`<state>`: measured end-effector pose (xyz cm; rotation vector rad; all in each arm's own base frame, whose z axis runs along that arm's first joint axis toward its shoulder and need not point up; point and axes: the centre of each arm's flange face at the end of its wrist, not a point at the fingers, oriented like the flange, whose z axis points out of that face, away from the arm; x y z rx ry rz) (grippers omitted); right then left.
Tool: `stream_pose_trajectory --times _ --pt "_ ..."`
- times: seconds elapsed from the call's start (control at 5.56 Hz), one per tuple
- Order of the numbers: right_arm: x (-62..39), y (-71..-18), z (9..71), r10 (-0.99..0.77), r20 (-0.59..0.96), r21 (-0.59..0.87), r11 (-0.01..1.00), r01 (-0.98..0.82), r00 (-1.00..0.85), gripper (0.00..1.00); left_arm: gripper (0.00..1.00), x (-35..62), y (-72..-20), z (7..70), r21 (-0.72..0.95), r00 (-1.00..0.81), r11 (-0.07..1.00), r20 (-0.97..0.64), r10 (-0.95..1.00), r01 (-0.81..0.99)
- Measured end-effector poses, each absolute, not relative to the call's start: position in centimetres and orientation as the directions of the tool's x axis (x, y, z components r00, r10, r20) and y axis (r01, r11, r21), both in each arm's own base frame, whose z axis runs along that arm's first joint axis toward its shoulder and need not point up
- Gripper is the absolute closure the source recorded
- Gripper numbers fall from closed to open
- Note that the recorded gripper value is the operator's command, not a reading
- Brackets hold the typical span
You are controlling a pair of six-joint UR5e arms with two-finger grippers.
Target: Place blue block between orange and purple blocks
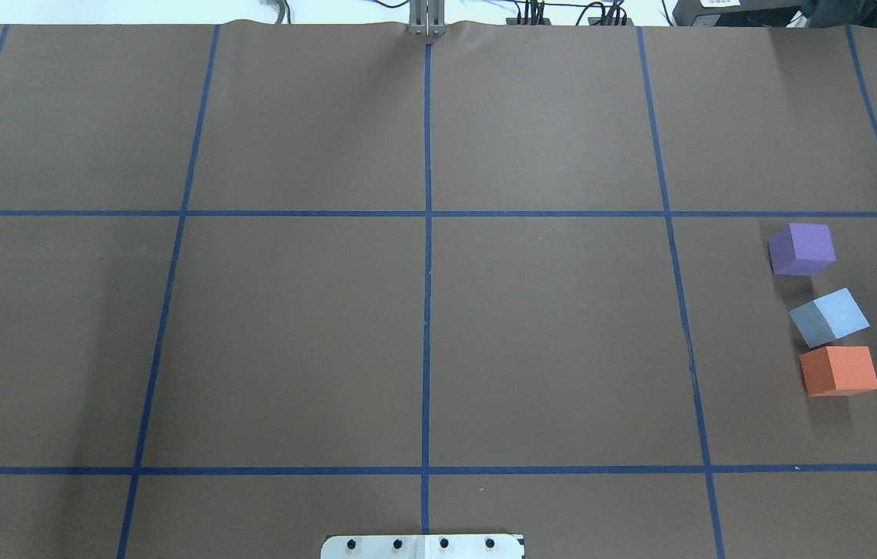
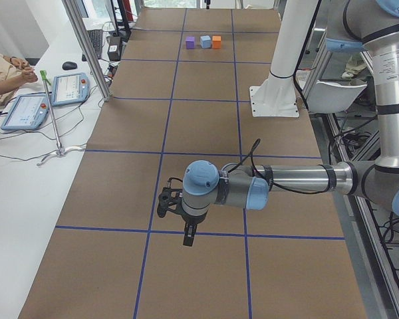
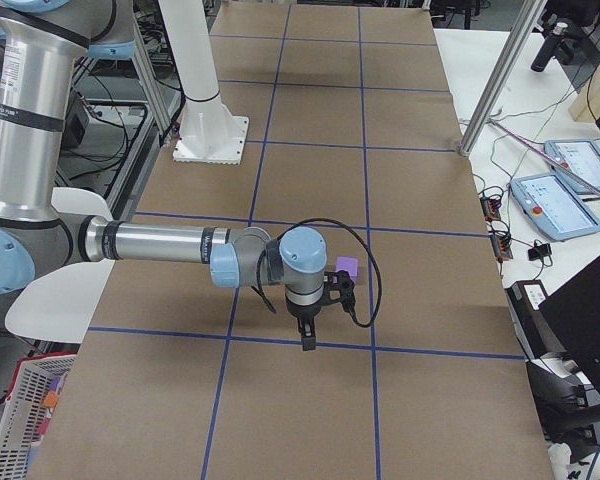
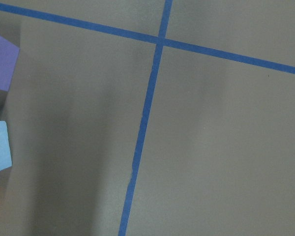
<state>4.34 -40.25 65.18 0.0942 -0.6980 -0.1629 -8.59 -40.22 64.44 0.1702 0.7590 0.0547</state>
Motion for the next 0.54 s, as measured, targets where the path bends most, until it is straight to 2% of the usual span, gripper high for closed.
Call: stream_pose_trajectory --times 0.54 --pt "4.14 -40.2 65.05 -0.181 0.649 0.141 0.983 0.117 0.739 0.0 0.0 -8.51 -40.26 64.37 0.175 0.725 0.984 -0.68 0.114 0.01"
